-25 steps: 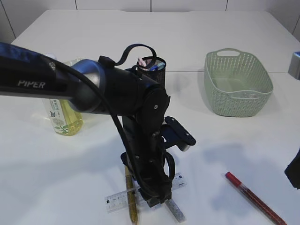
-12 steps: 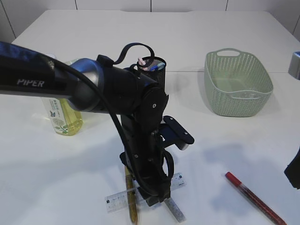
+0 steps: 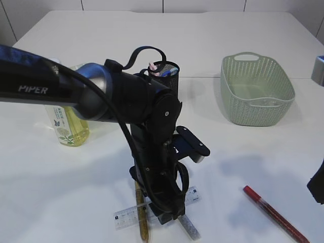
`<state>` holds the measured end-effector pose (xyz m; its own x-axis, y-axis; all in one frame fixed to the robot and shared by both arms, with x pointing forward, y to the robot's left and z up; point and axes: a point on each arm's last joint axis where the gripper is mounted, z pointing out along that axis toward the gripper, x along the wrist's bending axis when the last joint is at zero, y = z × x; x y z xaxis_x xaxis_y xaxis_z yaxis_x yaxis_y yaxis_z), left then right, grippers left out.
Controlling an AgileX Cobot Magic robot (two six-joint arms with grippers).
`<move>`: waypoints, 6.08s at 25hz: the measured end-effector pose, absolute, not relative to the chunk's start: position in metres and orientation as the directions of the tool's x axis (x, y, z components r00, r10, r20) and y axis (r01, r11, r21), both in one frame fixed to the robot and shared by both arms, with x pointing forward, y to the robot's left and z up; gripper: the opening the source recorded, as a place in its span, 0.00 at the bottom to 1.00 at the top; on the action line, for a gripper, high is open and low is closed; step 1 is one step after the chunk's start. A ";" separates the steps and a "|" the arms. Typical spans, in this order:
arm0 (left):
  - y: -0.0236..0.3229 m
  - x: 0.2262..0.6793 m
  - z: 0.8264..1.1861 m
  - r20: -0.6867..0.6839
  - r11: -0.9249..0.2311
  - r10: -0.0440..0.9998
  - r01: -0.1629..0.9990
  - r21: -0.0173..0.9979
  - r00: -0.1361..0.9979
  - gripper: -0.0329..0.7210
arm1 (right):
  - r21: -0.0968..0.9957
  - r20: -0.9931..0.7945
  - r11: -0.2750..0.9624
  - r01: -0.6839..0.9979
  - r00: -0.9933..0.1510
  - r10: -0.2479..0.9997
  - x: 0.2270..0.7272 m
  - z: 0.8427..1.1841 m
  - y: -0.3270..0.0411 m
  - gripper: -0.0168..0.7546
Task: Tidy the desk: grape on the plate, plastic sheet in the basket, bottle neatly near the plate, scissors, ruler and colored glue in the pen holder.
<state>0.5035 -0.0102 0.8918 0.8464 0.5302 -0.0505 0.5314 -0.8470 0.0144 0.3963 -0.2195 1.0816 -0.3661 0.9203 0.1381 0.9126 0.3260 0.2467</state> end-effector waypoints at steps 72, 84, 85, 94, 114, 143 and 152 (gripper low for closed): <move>-0.005 0.501 0.945 -0.153 -0.793 0.600 0.609 0.015 0.786 0.42 | 0.247 0.138 0.327 0.912 -0.368 0.920 0.396 1.082 -0.220 0.55; 0.023 0.479 0.985 -0.158 -0.734 0.629 0.648 0.203 0.761 0.42 | 0.248 0.138 0.327 0.912 -0.368 0.920 0.396 1.082 -0.220 0.55; 0.027 0.475 0.985 -0.155 -0.724 0.633 0.651 0.229 0.759 0.42 | 0.248 0.138 0.327 0.912 -0.368 0.920 0.396 1.082 -0.220 0.55; 0.044 0.469 0.995 -0.092 -0.576 0.664 0.586 0.570 0.742 0.42 | 0.248 0.138 0.327 0.912 -0.368 0.920 0.396 1.082 -0.220 0.55; 0.060 0.537 1.055 -0.033 -0.007 0.825 0.068 0.998 0.565 0.42 | 0.249 0.138 0.327 0.911 -0.368 0.920 0.396 1.082 -0.220 0.55; 0.035 0.689 0.976 -0.038 0.050 0.907 -0.019 0.999 0.419 0.42 | 0.252 0.066 0.349 0.903 -0.376 0.924 0.398 1.081 -0.225 0.55; 0.041 0.693 0.974 -0.068 0.073 0.912 0.003 0.997 0.405 0.42 | 0.252 0.065 0.349 0.903 -0.376 0.924 0.398 1.081 -0.226 0.55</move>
